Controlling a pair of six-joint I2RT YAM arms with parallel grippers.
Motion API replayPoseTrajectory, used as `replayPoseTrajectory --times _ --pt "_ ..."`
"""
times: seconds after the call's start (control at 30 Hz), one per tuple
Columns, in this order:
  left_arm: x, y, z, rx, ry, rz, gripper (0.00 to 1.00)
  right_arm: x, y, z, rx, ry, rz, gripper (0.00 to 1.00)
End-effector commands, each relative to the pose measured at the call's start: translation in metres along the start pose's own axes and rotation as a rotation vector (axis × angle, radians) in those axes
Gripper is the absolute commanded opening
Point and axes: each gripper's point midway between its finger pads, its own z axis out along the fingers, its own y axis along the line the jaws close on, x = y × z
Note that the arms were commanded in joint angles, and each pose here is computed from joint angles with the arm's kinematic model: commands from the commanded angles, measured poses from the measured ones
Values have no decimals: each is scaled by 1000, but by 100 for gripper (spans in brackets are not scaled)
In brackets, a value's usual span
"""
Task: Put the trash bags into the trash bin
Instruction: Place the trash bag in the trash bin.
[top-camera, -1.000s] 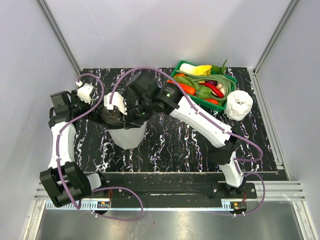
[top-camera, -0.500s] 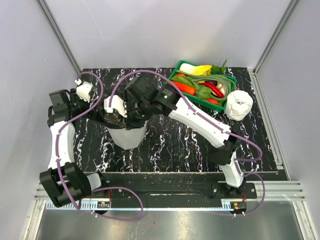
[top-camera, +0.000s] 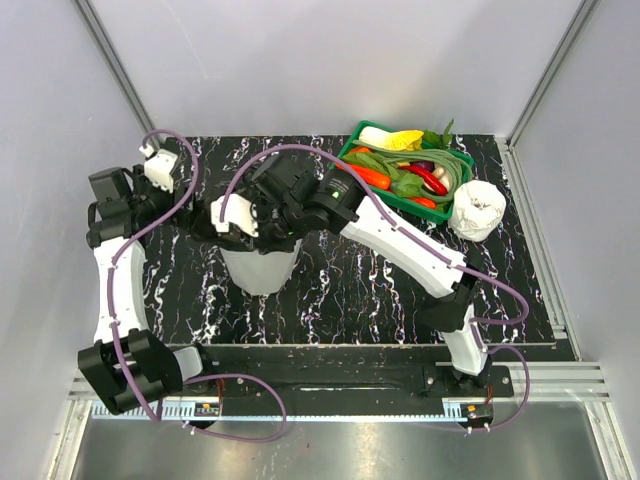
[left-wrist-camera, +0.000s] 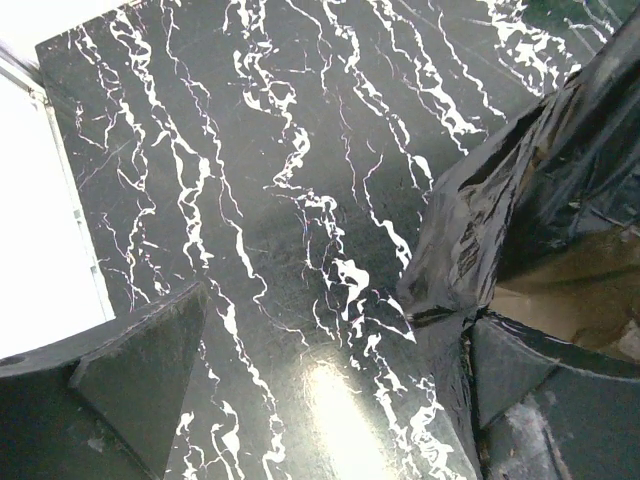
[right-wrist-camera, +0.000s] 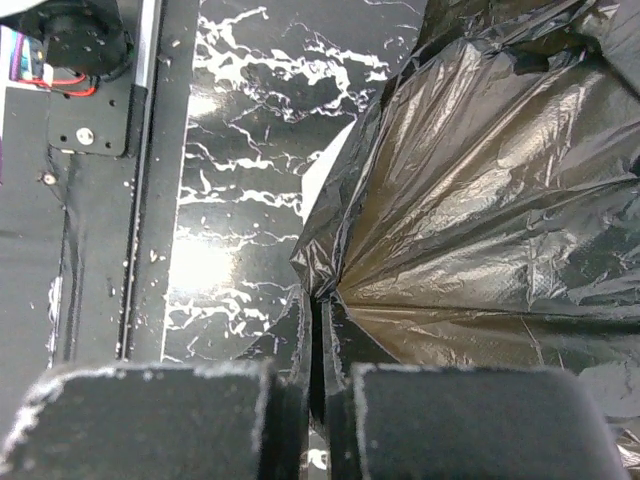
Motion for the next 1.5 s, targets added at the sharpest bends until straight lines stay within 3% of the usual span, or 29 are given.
replayPoseTrajectory --times 0.0,0.3,0.6,0.93,1.47 --pt "-44 -1 -16 14 -106 -10 99 3 -11 -31 80 69 -107 0" --pt "-93 -3 -33 62 -195 -25 99 31 -5 -63 36 211 -322 0" --pt "-77 -45 -23 280 -210 -32 99 27 -19 -59 75 166 -226 0" --pt "-41 -45 -1 259 -149 -67 99 24 -29 -58 96 135 -200 0" --pt "-99 -70 -16 297 -227 -183 99 32 -33 -48 79 139 -150 0"
